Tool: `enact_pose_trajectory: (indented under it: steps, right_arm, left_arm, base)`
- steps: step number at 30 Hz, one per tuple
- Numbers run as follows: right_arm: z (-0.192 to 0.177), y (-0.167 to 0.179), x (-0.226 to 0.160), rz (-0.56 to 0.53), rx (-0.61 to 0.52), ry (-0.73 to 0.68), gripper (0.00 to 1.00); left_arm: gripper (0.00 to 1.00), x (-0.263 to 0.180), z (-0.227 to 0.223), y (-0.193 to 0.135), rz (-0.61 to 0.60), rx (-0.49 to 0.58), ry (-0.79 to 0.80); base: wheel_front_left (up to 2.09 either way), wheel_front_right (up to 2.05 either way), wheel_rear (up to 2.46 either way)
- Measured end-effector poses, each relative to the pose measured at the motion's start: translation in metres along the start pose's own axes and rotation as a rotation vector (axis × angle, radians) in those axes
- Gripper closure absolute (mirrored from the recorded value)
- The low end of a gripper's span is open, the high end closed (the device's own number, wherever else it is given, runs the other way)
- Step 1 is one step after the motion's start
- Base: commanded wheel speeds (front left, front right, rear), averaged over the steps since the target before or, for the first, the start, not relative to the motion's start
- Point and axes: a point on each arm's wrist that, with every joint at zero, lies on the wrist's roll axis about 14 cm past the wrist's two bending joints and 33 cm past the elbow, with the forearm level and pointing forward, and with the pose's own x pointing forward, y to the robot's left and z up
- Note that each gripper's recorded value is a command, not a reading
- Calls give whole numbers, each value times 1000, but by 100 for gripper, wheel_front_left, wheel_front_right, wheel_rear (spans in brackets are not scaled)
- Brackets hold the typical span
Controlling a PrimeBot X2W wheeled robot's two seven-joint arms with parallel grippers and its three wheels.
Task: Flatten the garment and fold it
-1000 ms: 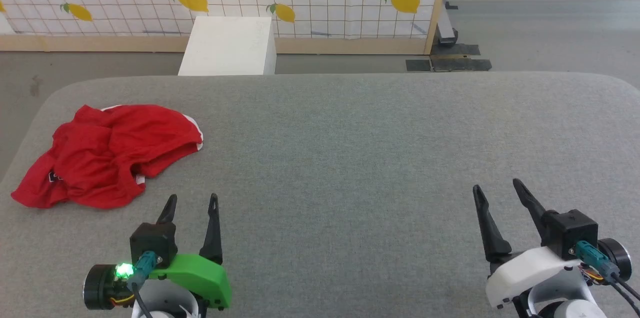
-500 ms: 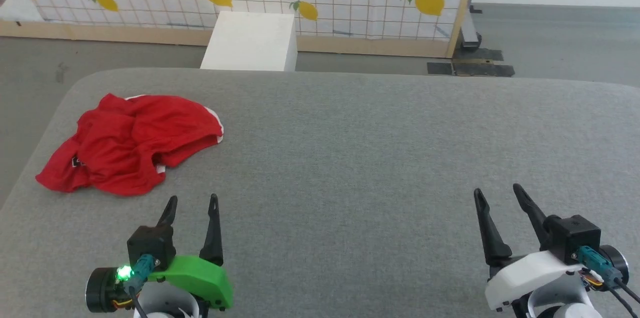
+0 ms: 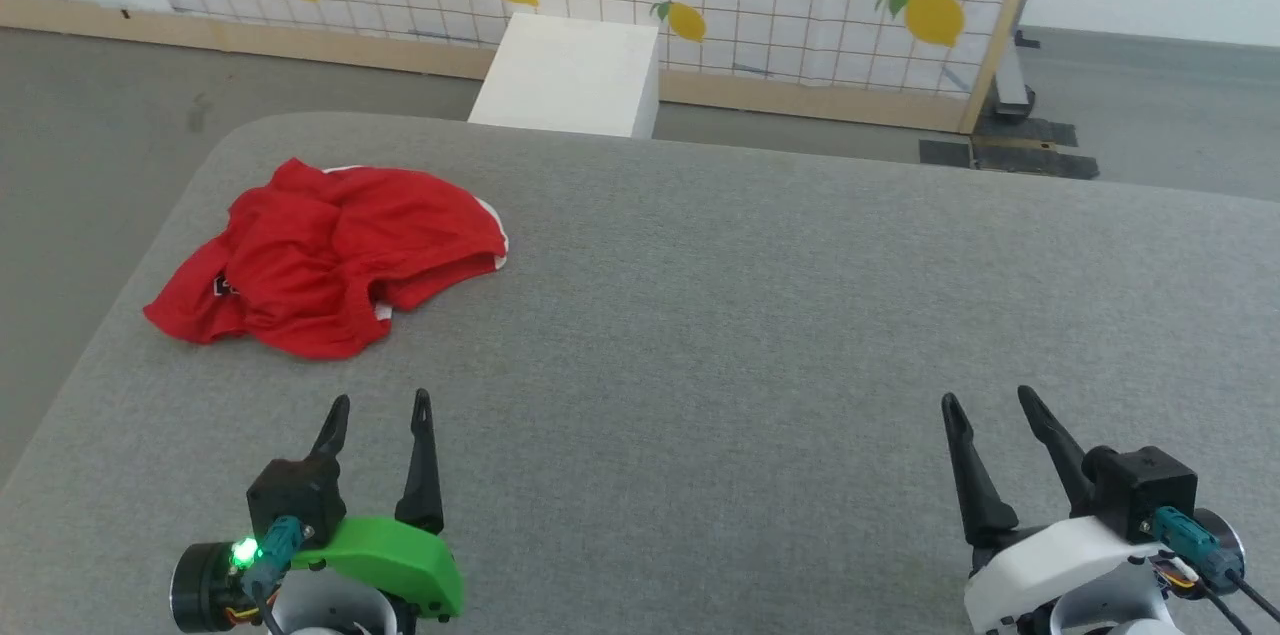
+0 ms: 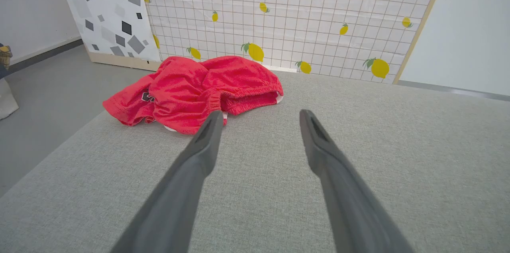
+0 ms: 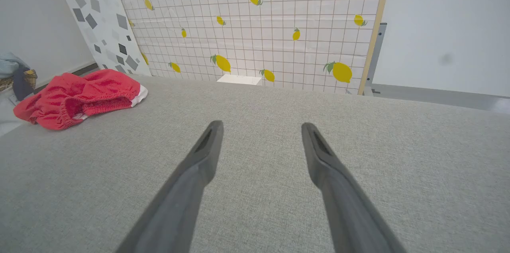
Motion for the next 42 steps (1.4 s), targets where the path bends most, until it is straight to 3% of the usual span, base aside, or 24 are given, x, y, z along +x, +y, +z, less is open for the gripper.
enact_pose_trajectory:
  steps: [42]
  right_arm:
    - [-17, 59, 20, 176, 81, 24, 0]
  left_arm:
    - [0, -41, -1, 56, 203, -66, -49]
  base:
    - [0, 0, 0]
